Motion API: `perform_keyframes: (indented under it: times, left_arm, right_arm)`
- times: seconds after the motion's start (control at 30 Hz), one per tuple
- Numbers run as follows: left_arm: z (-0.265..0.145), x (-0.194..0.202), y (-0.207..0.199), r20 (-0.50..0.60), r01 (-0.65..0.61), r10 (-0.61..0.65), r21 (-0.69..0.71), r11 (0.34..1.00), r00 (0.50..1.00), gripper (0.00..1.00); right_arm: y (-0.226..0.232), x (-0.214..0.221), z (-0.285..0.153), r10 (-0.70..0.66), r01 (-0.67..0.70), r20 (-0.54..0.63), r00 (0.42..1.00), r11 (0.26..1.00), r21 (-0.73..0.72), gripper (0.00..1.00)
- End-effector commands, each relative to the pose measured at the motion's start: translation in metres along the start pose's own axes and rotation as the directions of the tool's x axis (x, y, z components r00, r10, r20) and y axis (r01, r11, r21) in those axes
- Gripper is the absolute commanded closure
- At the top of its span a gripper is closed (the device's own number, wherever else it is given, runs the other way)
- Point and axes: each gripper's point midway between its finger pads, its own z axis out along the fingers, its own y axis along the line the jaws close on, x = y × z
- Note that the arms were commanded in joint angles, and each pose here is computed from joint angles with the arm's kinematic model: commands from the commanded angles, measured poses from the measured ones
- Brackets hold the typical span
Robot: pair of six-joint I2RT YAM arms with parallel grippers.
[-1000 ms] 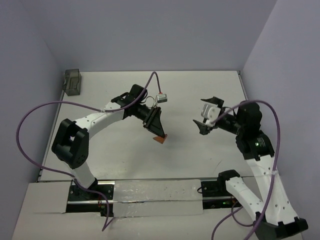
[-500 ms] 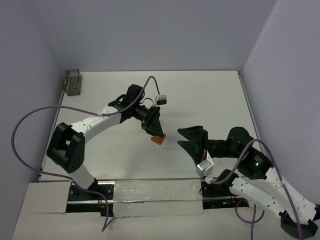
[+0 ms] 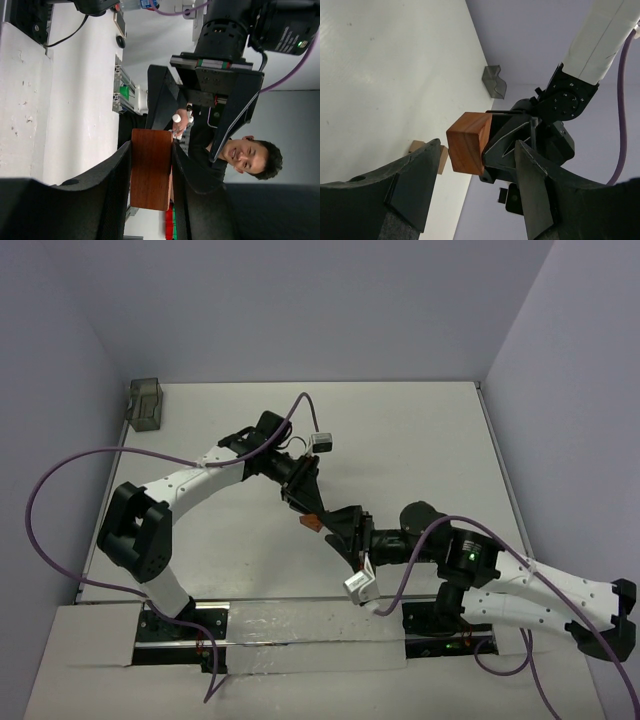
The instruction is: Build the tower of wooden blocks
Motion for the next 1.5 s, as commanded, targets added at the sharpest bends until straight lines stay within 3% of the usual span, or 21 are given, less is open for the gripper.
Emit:
perform_keyframes:
  times: [0.0, 0.13, 0.8, 1.13, 1.47]
  left_arm:
    - [-0.013, 0.018, -0.047, -0.092, -0.049, 0.068, 0.190, 0.981, 0.993, 1.00]
    - [-0.015, 0.019, -0.048, -0.087, -0.050, 0.068, 0.191, 0.980, 0.994, 1.00]
    - [-0.015, 0.021, -0.049, -0.084, -0.064, 0.081, 0.193, 0.979, 0.993, 1.00]
    - [-0.015, 0.019, -0.048, -0.079, -0.069, 0.086, 0.193, 0.979, 0.993, 1.00]
    - [-0.018, 0.016, -0.044, -0.067, -0.067, 0.081, 0.190, 0.979, 0.994, 1.00]
  right_arm:
    - [-0.020, 0.008, 0.005, -0.002, 0.013, -0.084, 0.996, 0.993, 0.120, 0.32]
    - [-0.027, 0.011, 0.009, -0.026, 0.046, -0.111, 0.993, 0.983, 0.178, 0.35]
    - [-0.018, 0.015, 0.020, -0.090, 0.113, -0.122, 0.988, 0.974, 0.196, 0.41]
    - [-0.014, 0.012, 0.020, -0.124, 0.144, -0.107, 0.986, 0.970, 0.197, 0.49]
    - [-0.014, 0.009, 0.018, -0.147, 0.164, -0.096, 0.984, 0.964, 0.208, 0.64]
